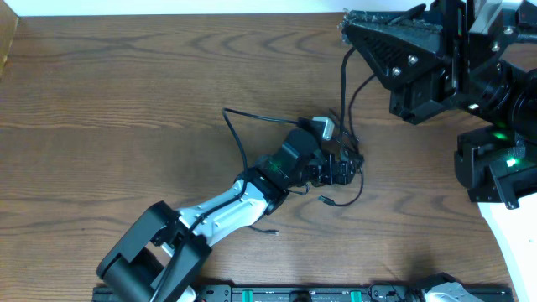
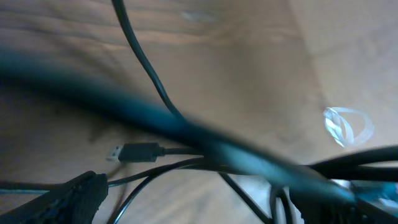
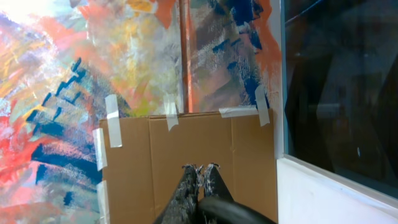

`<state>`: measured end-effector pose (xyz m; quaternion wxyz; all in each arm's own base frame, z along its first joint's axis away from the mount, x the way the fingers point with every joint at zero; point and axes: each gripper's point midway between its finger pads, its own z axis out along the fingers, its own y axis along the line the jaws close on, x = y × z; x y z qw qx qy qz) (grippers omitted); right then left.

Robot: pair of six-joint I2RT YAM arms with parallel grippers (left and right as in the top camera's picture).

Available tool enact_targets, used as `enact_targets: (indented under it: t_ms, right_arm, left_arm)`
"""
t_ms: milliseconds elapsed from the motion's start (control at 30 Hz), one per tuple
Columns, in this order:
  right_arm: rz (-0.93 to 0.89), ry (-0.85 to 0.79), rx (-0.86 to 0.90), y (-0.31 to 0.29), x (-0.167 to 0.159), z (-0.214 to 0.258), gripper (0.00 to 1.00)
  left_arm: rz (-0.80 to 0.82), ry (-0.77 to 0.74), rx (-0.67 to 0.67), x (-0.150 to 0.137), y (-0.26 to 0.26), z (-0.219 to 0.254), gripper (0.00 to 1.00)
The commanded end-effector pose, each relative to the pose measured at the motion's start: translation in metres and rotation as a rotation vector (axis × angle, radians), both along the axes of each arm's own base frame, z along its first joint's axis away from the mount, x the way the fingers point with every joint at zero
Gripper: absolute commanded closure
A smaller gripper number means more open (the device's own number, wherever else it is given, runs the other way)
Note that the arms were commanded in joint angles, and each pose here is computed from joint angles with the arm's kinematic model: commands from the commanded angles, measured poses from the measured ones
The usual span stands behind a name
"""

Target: Untangle cables

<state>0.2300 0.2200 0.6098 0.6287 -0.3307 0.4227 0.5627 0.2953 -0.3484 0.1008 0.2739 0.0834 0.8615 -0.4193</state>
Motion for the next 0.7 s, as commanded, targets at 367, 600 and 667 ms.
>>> enact_targets:
  t_ms: [367, 600, 667]
  right_arm:
    - [-0.075, 0.011, 0.037, -0.020, 0.012, 0.011, 0.99]
    - [-0.190, 0.031, 0.039, -0.051, 0.035, 0.010, 0.99]
    - [-0.234, 0.040, 0.038, -0.063, 0.044, 0.008, 0.99]
  left_arm:
    - [0.406, -0.265, 0.490, 0.068, 0.100, -0.025, 0.02]
    - [0.533, -0.185, 0.605, 0.085, 0.162, -0.041, 0.02]
    - [0.561, -0.164, 0.621, 0.089, 0.177, -0.044, 0.02]
